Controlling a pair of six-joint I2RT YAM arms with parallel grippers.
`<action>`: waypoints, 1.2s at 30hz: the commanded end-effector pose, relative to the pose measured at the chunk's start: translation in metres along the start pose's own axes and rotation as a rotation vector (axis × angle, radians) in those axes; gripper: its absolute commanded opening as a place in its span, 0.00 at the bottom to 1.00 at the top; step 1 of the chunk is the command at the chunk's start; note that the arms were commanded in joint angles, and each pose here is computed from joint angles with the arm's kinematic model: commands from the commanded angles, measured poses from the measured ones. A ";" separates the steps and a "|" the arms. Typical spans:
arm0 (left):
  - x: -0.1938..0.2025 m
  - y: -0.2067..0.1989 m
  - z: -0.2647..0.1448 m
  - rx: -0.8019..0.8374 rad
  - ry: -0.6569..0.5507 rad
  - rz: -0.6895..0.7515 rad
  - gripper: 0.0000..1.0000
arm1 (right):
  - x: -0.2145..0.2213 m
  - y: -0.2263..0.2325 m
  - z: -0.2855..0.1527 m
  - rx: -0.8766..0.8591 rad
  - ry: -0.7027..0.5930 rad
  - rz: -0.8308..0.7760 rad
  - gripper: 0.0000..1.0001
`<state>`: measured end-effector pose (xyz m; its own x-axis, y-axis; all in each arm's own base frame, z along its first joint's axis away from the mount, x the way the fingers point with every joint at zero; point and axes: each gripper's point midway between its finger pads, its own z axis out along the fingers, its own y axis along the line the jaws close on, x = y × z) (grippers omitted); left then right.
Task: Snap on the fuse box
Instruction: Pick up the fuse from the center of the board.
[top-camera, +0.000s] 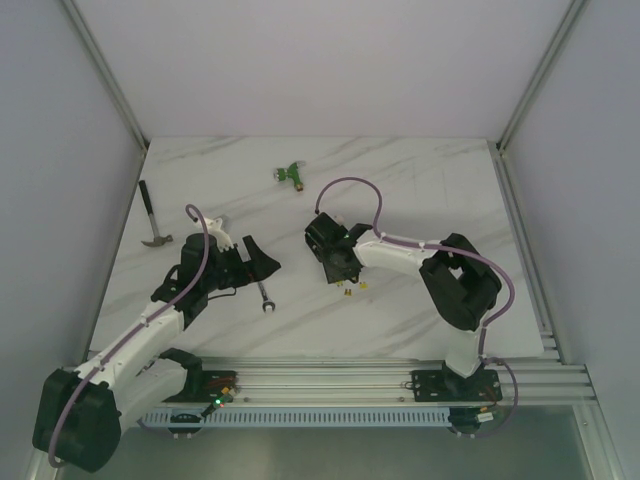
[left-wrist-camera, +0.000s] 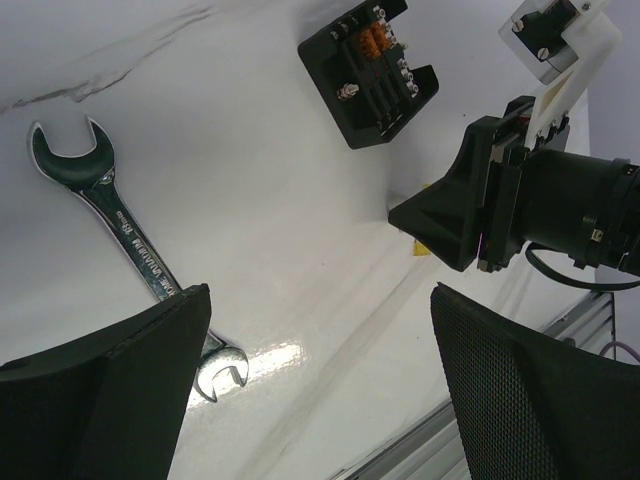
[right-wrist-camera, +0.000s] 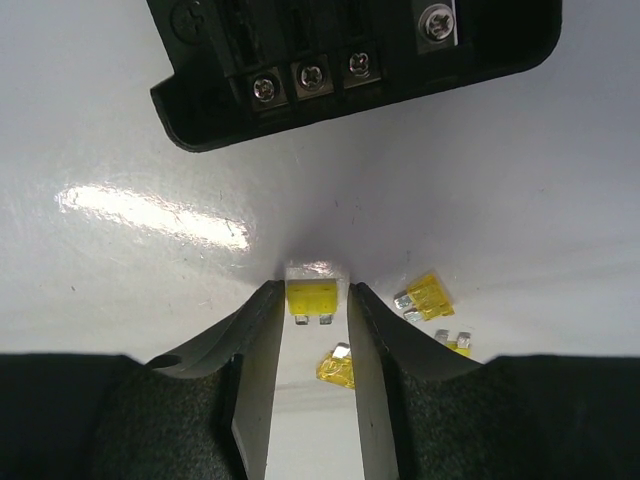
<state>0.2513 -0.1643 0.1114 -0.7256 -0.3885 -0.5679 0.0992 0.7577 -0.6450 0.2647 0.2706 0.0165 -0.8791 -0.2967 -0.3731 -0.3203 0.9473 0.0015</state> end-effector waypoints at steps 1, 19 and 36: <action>0.001 0.000 0.000 0.002 0.004 0.008 1.00 | 0.027 -0.008 0.012 0.040 0.117 -0.028 0.38; 0.005 -0.008 0.005 0.020 0.010 0.022 1.00 | -0.003 0.001 -0.006 0.008 0.001 -0.002 0.24; -0.004 -0.063 0.007 0.200 -0.180 0.134 0.86 | -0.070 0.030 -0.100 -0.233 -0.380 0.200 0.19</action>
<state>0.2434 -0.2064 0.1261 -0.6641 -0.3456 -0.6630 0.2595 0.7251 -0.6379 0.2798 0.2973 0.1145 -0.7867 -0.1052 -0.6082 -0.2878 0.9342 0.2107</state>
